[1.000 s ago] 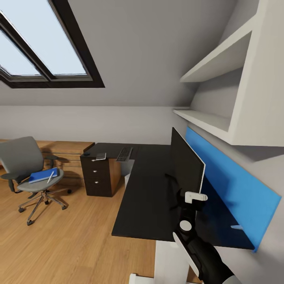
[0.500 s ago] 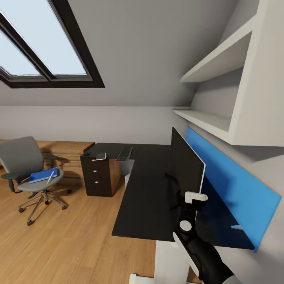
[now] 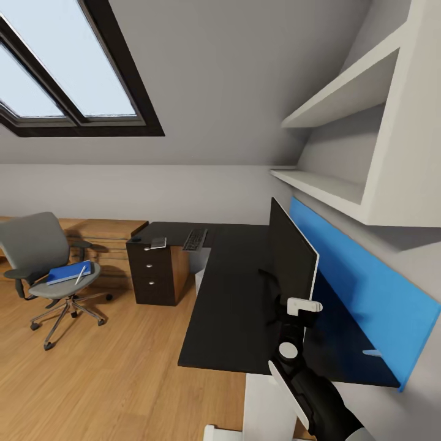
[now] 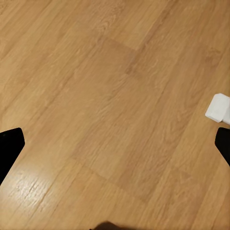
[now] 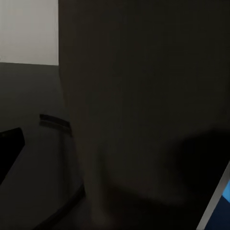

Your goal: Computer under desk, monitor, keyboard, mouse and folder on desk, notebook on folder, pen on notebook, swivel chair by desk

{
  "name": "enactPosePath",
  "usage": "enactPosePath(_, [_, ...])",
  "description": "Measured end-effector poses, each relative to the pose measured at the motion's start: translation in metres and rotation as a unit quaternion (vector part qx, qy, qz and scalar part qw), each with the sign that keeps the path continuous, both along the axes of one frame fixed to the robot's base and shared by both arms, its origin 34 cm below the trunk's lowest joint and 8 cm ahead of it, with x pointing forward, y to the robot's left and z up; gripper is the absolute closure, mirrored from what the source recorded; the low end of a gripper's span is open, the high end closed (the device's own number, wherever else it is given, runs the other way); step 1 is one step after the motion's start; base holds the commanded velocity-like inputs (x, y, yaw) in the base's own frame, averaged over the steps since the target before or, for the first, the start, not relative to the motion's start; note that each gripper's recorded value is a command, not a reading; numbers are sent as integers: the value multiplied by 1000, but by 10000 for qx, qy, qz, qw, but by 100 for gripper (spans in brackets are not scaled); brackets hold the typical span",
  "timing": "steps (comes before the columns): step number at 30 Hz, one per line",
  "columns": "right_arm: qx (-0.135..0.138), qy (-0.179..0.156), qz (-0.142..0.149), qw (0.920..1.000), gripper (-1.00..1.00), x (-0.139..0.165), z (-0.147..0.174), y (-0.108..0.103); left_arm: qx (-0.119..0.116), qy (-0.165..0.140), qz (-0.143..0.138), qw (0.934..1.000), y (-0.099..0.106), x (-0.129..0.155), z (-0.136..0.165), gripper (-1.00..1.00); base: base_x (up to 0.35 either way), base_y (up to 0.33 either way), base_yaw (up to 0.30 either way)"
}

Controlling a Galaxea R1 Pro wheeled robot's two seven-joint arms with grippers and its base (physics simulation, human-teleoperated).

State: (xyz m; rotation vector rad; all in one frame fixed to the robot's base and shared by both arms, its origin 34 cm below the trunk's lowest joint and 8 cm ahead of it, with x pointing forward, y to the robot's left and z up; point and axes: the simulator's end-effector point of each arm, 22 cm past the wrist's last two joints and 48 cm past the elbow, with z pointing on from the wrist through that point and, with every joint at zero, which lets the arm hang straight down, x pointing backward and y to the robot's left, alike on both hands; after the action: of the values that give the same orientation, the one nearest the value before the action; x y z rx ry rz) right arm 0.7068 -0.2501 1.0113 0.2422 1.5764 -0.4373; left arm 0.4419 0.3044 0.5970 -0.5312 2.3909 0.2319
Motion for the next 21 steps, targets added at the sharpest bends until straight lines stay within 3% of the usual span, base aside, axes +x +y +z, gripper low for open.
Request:
enactPosePath(13, [1,2,1,10000,-100,0,0,0,-1,-1,0,10000,0,0,0,-100,-2,0,0])
enactPosePath(21, [2,3,2,10000,-100,0,0,0,0,1,0,10000,0,0,0,-100,-100,-65,0])
